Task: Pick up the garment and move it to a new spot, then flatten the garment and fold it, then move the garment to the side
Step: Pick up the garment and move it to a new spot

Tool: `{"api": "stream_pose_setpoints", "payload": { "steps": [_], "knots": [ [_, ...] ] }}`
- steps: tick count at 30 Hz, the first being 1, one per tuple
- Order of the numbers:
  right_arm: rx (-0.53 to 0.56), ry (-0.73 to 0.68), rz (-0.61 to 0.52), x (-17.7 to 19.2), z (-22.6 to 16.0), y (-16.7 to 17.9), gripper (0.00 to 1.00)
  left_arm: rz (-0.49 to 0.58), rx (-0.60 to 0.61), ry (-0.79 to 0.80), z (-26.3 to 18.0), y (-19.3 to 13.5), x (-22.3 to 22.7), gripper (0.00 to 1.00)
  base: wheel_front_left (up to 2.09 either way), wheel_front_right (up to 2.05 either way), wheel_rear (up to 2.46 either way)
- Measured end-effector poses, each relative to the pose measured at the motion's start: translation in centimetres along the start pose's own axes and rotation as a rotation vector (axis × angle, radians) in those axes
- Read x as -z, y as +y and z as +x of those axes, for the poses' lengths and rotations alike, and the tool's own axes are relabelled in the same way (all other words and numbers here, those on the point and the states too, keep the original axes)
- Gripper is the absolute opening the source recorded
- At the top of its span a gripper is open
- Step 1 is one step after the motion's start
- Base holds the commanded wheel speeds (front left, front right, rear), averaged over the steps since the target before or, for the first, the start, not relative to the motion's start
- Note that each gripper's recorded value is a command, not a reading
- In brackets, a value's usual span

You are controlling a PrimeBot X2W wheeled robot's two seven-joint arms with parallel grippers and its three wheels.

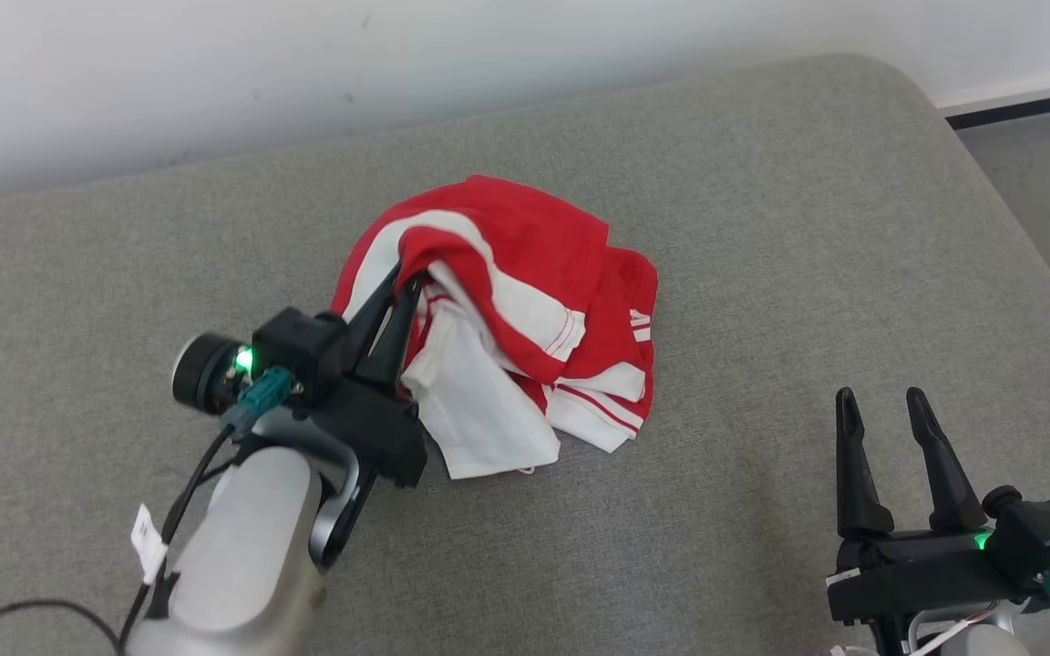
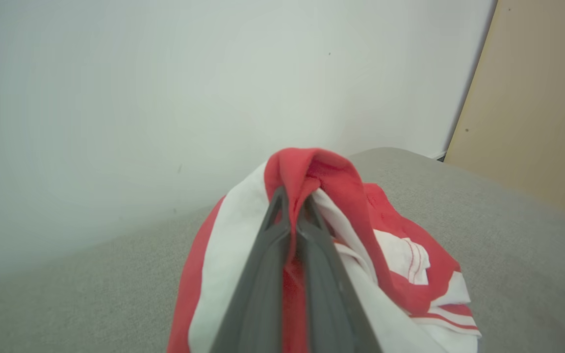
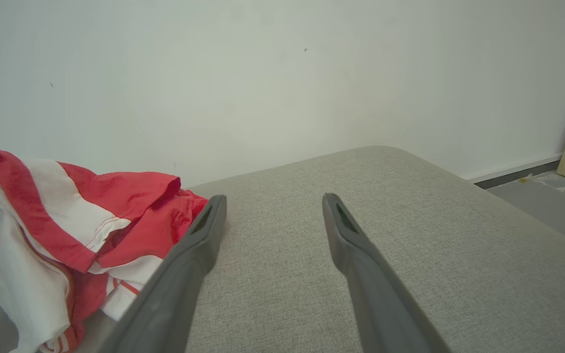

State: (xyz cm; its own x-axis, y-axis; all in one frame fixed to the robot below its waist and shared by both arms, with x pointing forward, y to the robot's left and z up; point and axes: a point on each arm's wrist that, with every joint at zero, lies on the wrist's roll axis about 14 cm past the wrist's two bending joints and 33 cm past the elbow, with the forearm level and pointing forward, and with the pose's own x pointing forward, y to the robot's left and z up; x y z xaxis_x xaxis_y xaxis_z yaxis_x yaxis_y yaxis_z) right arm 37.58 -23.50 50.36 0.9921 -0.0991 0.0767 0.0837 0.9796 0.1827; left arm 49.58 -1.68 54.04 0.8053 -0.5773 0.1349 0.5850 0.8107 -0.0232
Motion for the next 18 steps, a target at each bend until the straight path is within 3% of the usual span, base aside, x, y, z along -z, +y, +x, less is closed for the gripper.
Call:
{"api": "stream_pose_setpoints", "payload": {
  "steps": [8,18],
  "knots": [
    [0.007,-0.015,0.014,-0.5,-0.7,0.0,1.0,0.118,0.109,-0.172,3.8,-1.7,-8.5,0.0,0.0,0.0,0.0],
    [0.071,-0.029,0.018,-1.1,-1.9,-1.8,1.0,0.256,0.279,-0.403,8.4,-6.4,-22.2,0.0,0.0,0.0,0.0]
  ]
}}
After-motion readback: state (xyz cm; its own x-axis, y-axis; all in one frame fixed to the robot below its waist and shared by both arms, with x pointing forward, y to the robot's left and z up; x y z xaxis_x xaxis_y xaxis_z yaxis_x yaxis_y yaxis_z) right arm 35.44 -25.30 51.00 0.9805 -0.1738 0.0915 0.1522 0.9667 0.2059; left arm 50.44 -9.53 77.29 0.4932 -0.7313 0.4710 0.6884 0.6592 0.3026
